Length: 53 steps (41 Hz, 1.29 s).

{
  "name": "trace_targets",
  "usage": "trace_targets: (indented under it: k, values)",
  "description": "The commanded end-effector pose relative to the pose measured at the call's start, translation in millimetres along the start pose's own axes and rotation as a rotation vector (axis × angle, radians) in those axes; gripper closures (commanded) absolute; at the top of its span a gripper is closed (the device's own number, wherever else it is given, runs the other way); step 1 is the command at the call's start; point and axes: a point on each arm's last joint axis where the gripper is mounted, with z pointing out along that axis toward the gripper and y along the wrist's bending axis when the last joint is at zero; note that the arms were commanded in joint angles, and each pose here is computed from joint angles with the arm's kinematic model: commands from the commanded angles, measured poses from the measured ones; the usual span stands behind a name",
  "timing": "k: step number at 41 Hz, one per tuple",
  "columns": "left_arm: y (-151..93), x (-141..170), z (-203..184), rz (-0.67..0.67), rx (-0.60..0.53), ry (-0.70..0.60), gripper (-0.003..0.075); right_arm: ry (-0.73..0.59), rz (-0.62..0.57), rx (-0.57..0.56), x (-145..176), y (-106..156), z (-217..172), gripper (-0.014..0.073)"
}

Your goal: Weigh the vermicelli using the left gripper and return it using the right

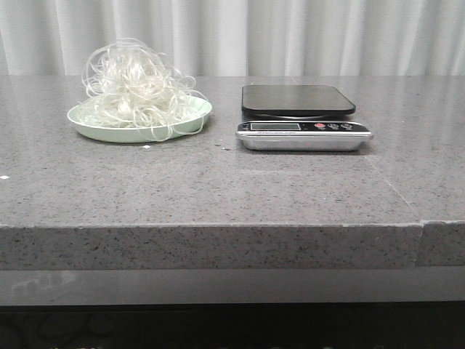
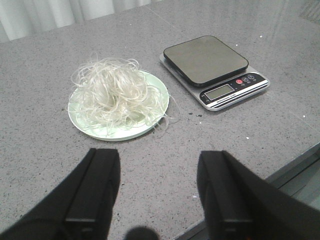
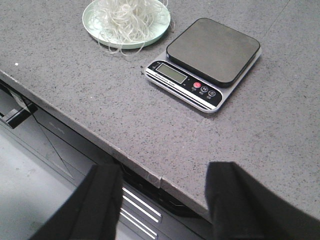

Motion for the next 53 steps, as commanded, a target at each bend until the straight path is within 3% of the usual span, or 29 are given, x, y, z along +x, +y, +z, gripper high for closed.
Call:
trace_targets:
  k: [1, 7, 16, 21, 48, 53]
  values:
    - [-1.2, -13.6, -2.8, -0.012, 0.014, -0.093, 0.0303, -0.071, -0.006, 0.018, -9.4, -1.4, -3.6, 0.0221]
    - [-1.2, -13.6, -2.8, -0.012, 0.014, -0.093, 0.0332, -0.071, -0.006, 0.018, -9.4, -1.4, -3.6, 0.0326]
    - [-1.2, -13.6, -2.8, -0.012, 0.014, -0.093, 0.0507, -0.071, -0.006, 0.018, -9.4, -1.4, -3.6, 0.0423]
    - [-1.2, -13.6, -2.8, -0.012, 0.014, -0.093, 0.0582, -0.071, -0.006, 0.018, -9.4, -1.4, -3.6, 0.0432]
    - [-1.2, -13.0, -2.3, -0.012, 0.014, -0.091, 0.0579, -0.063, -0.006, 0.017, -8.7, -1.3, -3.5, 0.0432]
    - [5.4, -10.5, -10.8, -0.028, -0.041, -0.117, 0.0579, -0.063, -0.006, 0.017, -8.7, -1.3, -3.5, 0.0432]
